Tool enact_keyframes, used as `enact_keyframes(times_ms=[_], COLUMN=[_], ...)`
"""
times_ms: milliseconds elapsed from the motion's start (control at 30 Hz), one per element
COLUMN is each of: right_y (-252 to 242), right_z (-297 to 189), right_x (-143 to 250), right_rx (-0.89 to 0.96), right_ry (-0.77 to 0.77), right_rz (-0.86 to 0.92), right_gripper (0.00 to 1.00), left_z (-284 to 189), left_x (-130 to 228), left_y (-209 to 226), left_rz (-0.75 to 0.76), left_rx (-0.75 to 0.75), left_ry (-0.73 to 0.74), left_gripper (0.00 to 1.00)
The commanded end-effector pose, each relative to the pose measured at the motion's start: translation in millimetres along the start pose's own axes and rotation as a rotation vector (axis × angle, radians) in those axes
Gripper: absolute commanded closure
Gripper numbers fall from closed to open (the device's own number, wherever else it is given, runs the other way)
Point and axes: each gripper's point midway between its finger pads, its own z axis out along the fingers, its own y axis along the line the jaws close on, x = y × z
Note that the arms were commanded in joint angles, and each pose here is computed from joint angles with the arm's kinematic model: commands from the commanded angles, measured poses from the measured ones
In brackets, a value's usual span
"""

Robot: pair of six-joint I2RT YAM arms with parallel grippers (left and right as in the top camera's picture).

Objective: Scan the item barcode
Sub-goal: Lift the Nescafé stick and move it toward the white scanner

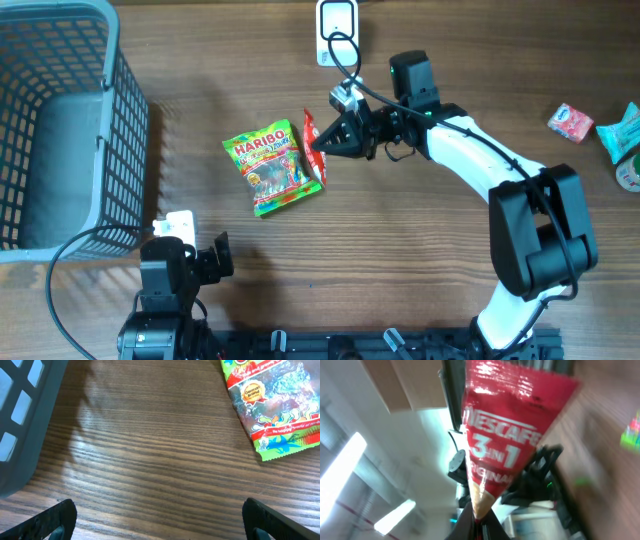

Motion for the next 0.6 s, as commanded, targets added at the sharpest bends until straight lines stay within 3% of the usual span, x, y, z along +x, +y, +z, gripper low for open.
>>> enact_keyframes(times_ms=[0,67,133,300,567], right_y=[15,21,21,17,-4], right_z=[-2,-2,-2,-3,-16], right_x=[-3,-7,-9,-5,-9], right_rx=[-0.041,-0.037,-0.026,-0.014,-0.025], right_ry=[0.041,0.044,0.038,0.053,-0.034], right_rz=[-0.284,-0.303,-0.094,0.646,1.225], right_gripper=[0.96,0.96,0.96,0.96,0.96], left_z=[1,1,1,1,1], left_x=[0,0,0,0,0], left_y=[2,3,3,3,3], left_rz=[0.009,0.009,0.009,0.009,0.009], left_rx=[-0.012,-0.012,-0.012,-0.012,-0.012], left_ry=[-0.003,-0.003,-0.003,-0.003,-0.003], left_gripper=[0.00,0.00,0.00,0.00,0.00])
